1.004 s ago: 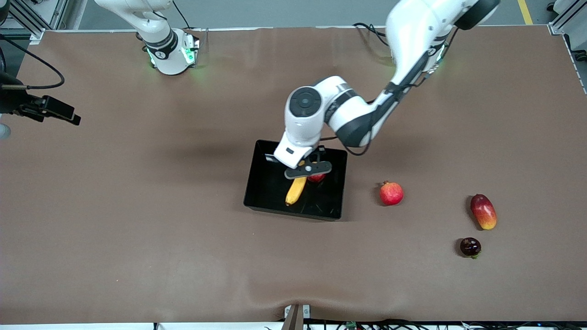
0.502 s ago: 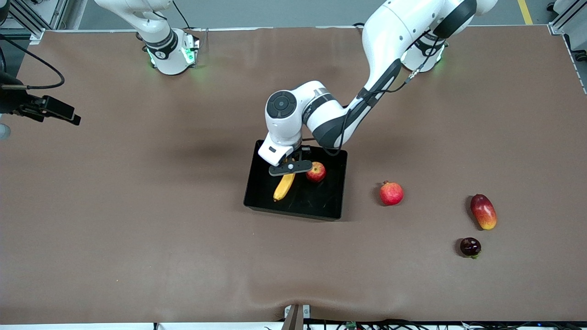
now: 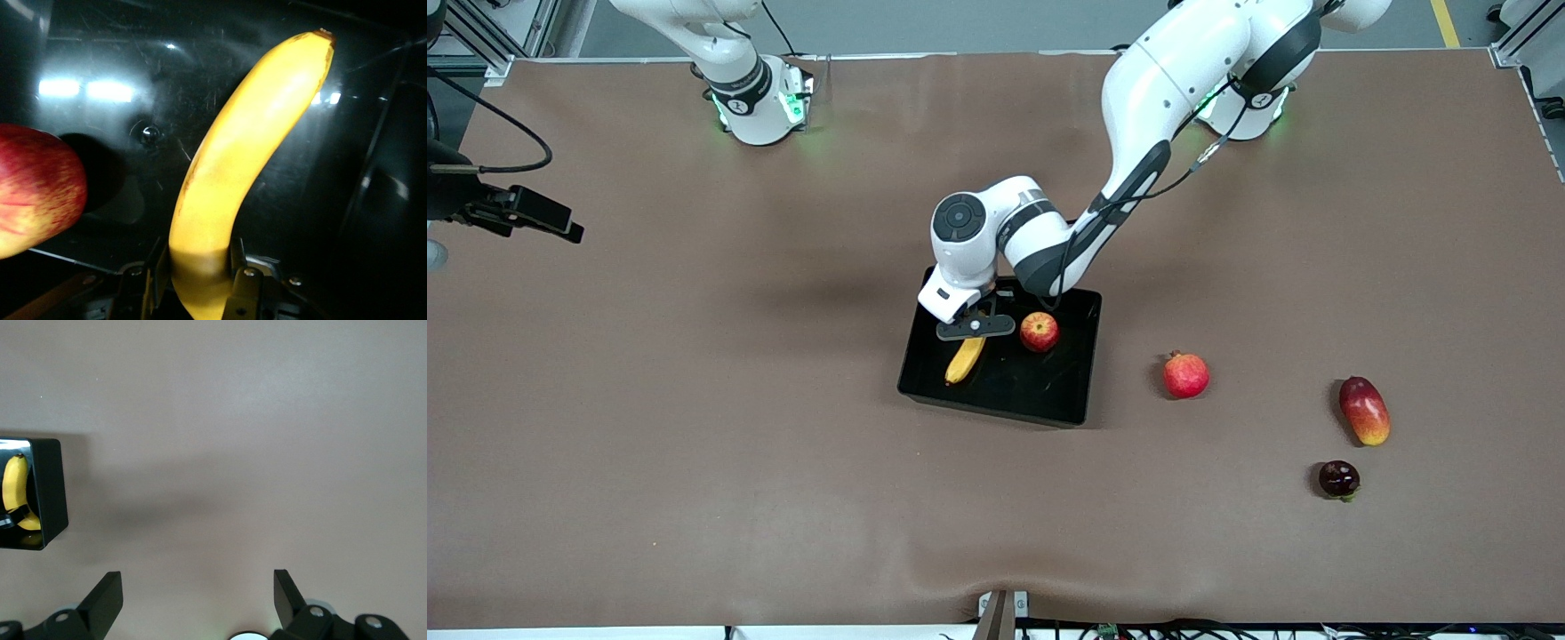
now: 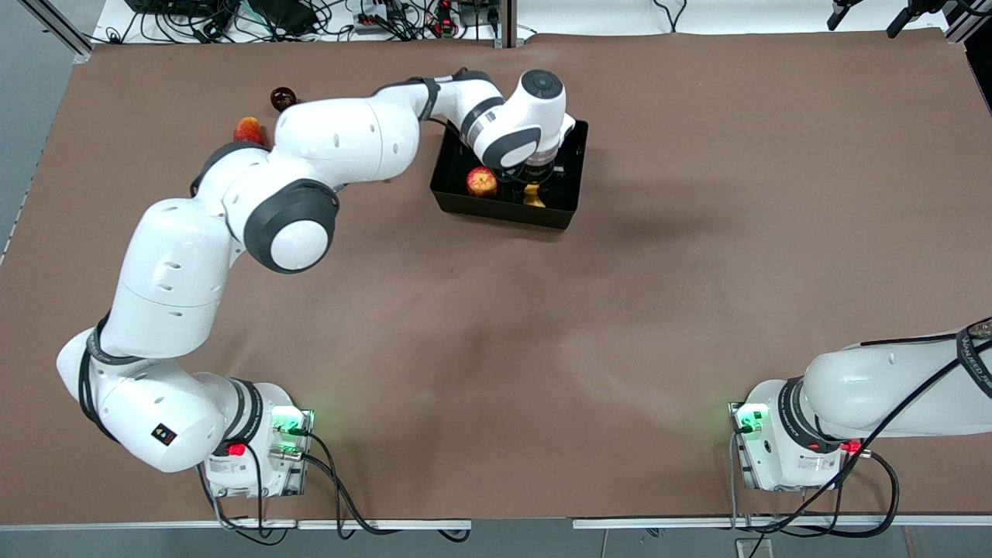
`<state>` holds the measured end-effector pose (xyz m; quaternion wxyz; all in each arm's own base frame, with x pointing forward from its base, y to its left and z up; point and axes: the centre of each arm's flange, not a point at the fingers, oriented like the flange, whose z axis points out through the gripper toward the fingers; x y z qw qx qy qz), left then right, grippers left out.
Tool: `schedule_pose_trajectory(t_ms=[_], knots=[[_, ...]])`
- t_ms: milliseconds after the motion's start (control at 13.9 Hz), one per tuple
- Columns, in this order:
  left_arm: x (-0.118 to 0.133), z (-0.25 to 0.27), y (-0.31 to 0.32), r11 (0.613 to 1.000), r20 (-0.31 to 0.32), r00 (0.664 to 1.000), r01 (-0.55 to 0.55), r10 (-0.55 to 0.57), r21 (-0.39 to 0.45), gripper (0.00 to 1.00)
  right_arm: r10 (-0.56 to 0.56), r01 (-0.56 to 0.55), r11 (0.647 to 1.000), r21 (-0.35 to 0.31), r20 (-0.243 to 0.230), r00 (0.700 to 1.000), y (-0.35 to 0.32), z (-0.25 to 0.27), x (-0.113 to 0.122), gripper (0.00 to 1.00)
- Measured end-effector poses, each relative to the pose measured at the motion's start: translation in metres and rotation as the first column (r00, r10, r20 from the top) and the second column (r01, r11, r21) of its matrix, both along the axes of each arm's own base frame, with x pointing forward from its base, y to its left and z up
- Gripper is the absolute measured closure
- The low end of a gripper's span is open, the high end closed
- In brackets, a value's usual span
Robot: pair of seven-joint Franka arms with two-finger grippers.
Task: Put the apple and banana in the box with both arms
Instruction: 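Lower the banana into the tray and open the left gripper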
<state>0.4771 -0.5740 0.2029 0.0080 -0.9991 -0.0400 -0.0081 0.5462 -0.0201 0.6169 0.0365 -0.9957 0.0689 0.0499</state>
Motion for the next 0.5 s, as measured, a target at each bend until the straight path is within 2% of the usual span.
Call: schedule_pose_trajectory(t_ms=[287,430,502], knots=[[0.001,-0.003,0.000,1.000,0.004,1.000,0.000,0.000,0.004,0.60,0.001,-0.001,1.000,0.000,0.001,1.000,0.000,0.000,0.000,0.00],[0.006,0.001,0.001,1.000,0.013,1.000,-0.006,0.006,0.000,0.44,0.003,-0.003,1.000,0.000,0.001,1.000,0.002,0.000,0.000,0.00],[0.013,0.007,0.003,1.000,0.026,1.000,-0.013,0.013,-0.004,0.33,0.005,-0.005,1.000,0.000,0.001,1.000,0.003,0.000,0.000,0.00]])
